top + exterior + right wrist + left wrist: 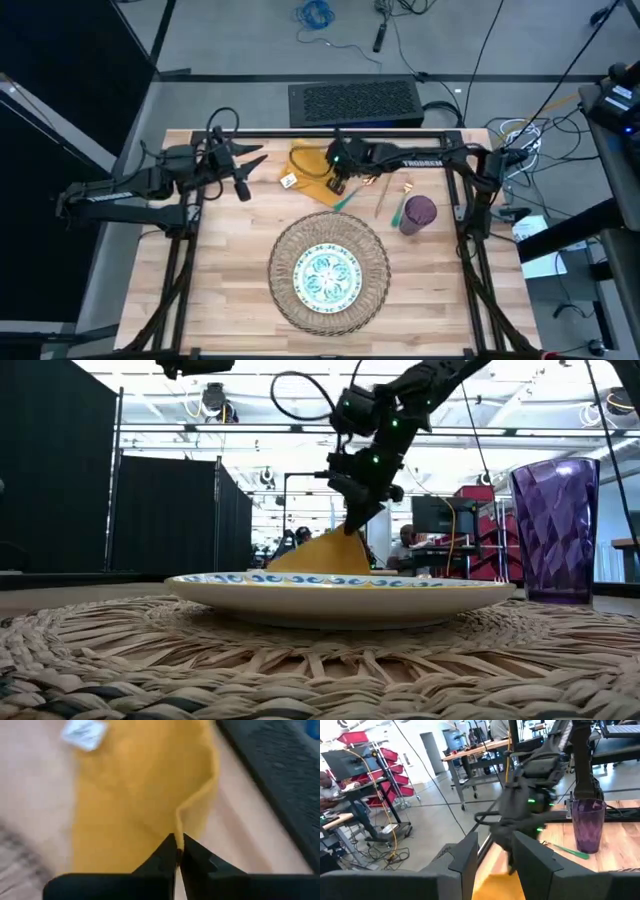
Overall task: Set table place
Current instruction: Fold the yellow table napkin
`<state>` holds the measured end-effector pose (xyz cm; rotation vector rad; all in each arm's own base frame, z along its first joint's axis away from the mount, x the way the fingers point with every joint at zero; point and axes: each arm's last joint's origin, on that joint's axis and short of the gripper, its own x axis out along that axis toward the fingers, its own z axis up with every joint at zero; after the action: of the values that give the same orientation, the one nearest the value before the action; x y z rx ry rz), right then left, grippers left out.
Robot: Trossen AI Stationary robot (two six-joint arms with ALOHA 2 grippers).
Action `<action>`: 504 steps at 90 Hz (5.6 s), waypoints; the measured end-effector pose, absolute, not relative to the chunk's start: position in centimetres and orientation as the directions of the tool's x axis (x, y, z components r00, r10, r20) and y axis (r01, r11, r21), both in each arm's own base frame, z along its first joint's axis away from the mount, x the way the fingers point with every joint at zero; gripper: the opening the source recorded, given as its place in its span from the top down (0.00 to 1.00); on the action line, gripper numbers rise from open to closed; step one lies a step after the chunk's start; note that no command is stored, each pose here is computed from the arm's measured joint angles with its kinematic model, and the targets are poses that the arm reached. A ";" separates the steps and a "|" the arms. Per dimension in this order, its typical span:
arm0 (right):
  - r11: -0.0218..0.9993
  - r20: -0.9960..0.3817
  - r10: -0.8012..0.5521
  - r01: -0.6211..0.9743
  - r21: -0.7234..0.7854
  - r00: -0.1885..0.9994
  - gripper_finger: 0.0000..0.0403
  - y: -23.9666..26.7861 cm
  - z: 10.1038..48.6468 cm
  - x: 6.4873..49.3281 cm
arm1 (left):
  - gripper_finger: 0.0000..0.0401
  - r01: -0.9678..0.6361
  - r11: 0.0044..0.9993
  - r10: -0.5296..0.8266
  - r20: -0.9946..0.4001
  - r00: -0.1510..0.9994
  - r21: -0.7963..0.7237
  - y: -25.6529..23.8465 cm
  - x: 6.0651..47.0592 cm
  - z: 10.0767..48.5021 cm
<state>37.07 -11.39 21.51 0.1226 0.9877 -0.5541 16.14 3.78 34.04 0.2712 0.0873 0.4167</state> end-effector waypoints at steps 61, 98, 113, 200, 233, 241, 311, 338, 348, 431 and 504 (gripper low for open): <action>0.933 -0.898 -0.251 0.337 -0.125 0.362 1.00 -4.7 15.3 39.9 | 0.73 -0.390 0.887 0.411 -0.037 0.911 0.247 3.8 16.1 34.0; 0.955 -0.876 -0.266 0.232 -0.184 0.403 0.83 -5.3 17.5 39.5 | 0.73 -0.390 0.887 0.411 -0.038 0.911 0.246 3.8 16.1 33.9; 0.959 -0.903 -0.245 0.228 -0.171 0.353 0.66 -5.1 17.3 38.9 | 0.73 -0.390 0.887 0.411 -0.038 0.911 0.247 3.8 16.1 33.9; 0.891 -0.475 -0.446 0.427 -0.154 0.758 0.52 -3.8 39.0 25.7 | 0.73 -0.432 0.899 0.399 -0.524 0.752 0.065 10.1 26.6 21.6; 0.851 -0.547 -0.513 0.475 -0.224 0.661 0.52 -3.5 37.9 24.3 | 0.73 -0.602 0.794 0.494 -0.666 0.559 0.083 11.8 26.7 17.6; 0.829 -0.556 -0.549 0.492 -0.267 0.624 0.52 -3.7 37.0 24.2 | 0.73 -0.710 0.691 0.482 -0.647 0.592 -0.135 12.9 25.9 18.5; 0.818 -0.531 -0.565 0.511 -0.263 0.631 0.52 -3.8 37.3 22.4 | 0.73 -0.686 0.520 0.272 -0.662 0.698 -0.509 20.8 19.4 18.2; 0.832 -0.524 -0.544 0.499 -0.241 0.655 0.52 -3.8 37.4 22.6 | 0.73 -0.608 0.536 0.153 -0.641 0.752 -0.586 21.6 20.6 15.4; 0.833 -0.520 -0.544 0.500 -0.238 0.658 0.52 -3.8 37.5 22.6 | 0.73 -0.582 0.554 0.140 -0.623 0.770 -0.595 21.6 21.2 15.1; 0.833 -0.522 -0.543 0.497 -0.242 0.657 0.52 -3.8 37.4 22.6 | 0.73 -0.635 0.609 0.201 -0.681 0.704 -0.476 21.2 21.9 14.0; 0.833 -0.522 -0.544 0.497 -0.242 0.657 0.52 -3.8 37.4 22.6 | 1.00 -0.521 0.683 0.108 -0.634 0.766 -0.512 20.5 22.6 15.6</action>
<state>22.62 -3.79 37.45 -0.0807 0.6173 -0.5900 22.65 20.54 15.64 -0.7421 0.6081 0.3778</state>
